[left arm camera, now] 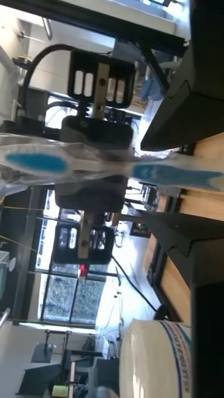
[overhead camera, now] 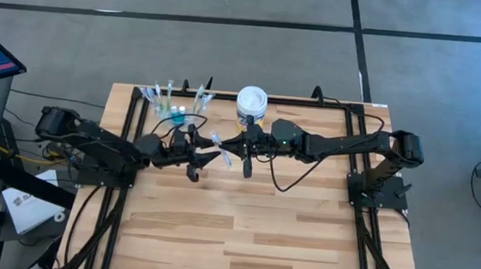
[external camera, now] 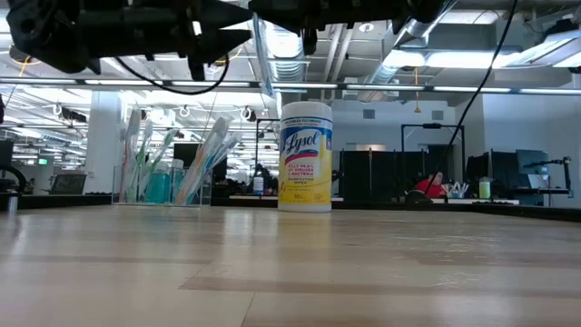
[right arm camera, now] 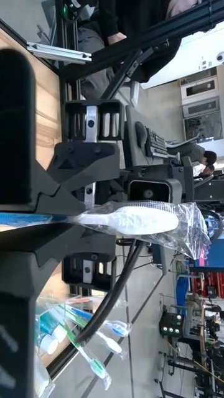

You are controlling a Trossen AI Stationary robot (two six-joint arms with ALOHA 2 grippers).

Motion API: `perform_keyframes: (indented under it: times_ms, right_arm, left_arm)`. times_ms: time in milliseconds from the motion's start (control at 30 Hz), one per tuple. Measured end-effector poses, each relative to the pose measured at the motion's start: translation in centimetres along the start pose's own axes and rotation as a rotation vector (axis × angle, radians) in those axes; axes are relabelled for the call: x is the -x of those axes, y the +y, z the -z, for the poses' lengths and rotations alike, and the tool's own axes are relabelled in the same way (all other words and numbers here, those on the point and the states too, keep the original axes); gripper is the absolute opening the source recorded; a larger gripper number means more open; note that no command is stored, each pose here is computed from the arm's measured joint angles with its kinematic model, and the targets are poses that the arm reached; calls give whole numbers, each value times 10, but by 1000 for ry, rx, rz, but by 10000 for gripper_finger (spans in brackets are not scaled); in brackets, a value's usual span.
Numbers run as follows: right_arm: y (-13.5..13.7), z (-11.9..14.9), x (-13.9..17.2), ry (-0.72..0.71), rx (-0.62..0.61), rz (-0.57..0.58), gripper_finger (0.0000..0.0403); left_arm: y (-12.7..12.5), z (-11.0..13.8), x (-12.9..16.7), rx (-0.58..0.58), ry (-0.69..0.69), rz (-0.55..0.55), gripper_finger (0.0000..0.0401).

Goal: Pick & Place toothbrushing station
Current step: Put the blue toothbrush into the transparent organizer

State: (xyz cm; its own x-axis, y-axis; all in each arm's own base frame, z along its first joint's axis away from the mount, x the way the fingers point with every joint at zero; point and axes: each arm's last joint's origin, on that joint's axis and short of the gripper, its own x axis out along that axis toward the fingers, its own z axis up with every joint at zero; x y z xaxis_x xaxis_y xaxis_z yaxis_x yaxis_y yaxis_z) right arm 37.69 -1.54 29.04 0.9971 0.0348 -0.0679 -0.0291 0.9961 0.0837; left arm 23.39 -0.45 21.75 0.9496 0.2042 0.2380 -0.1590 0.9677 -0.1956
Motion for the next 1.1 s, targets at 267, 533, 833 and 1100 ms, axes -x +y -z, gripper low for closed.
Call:
perform_keyframes:
  times_ms: [267,533,833,1100]
  right_arm:
    - [0,0,0,4,0,0,10]
    - [0,1,0,8,-1,1,10]
    - [0,1,0,12,-1,2,10]
    - [-1,4,0,39,23,4,10]
  left_arm:
    - [-3,4,-14,-12,12,-1,163]
    - [-3,4,-14,-14,14,-1,113]
    - [-3,4,-14,-29,13,-6,26]
    - [-4,6,-14,-36,22,-35,25]
